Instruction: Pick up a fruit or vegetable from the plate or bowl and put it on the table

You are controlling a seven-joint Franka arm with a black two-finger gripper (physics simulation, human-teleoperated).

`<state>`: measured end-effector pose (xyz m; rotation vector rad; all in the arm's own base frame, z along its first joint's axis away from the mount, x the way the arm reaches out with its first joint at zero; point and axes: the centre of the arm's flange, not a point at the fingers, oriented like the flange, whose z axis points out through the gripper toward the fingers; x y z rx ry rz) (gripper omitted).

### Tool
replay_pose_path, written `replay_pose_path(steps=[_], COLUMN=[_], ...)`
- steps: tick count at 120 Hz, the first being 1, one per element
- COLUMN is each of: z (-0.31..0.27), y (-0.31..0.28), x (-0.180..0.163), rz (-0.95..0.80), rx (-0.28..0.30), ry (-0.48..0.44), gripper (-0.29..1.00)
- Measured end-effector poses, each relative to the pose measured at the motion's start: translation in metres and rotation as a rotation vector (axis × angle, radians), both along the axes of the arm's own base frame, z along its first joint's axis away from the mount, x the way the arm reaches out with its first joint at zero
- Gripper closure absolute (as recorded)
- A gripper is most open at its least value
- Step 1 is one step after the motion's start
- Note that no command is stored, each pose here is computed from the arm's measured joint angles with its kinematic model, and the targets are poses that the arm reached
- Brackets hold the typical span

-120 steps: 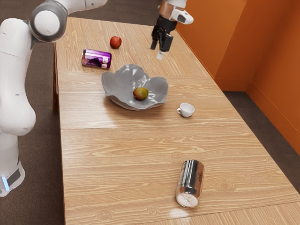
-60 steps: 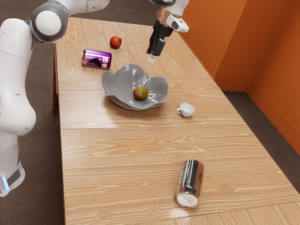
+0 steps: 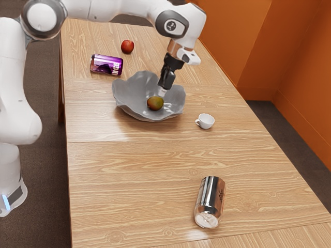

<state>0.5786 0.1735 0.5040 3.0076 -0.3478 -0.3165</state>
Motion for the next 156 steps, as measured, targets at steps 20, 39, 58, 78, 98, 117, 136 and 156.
replay_pose_path(steps=[20, 39, 58, 78, 98, 117, 136, 156], z=[-0.012, -0.022, -0.021, -0.046, -0.052, -0.057, -0.063, -0.067], y=[0.013, 0.025, 0.031, 0.015, 0.014, 0.017, 0.01, 0.013], x=[-0.001, -0.019, -0.032, -0.017, -0.014, -0.013, -0.008, -0.008], rz=[0.064, 0.109, 0.136, 0.139, 0.168, 0.189, 0.189, 0.203], rx=[0.007, 0.005, 0.006, 0.014, 0.006, 0.007, 0.01, 0.006], ry=[0.006, 0.031, 0.03, 0.063, 0.066, 0.07, 0.075, 0.078], gripper=[0.0, 0.0, 0.0, 0.0, 0.0, 0.0, 0.0, 0.01])
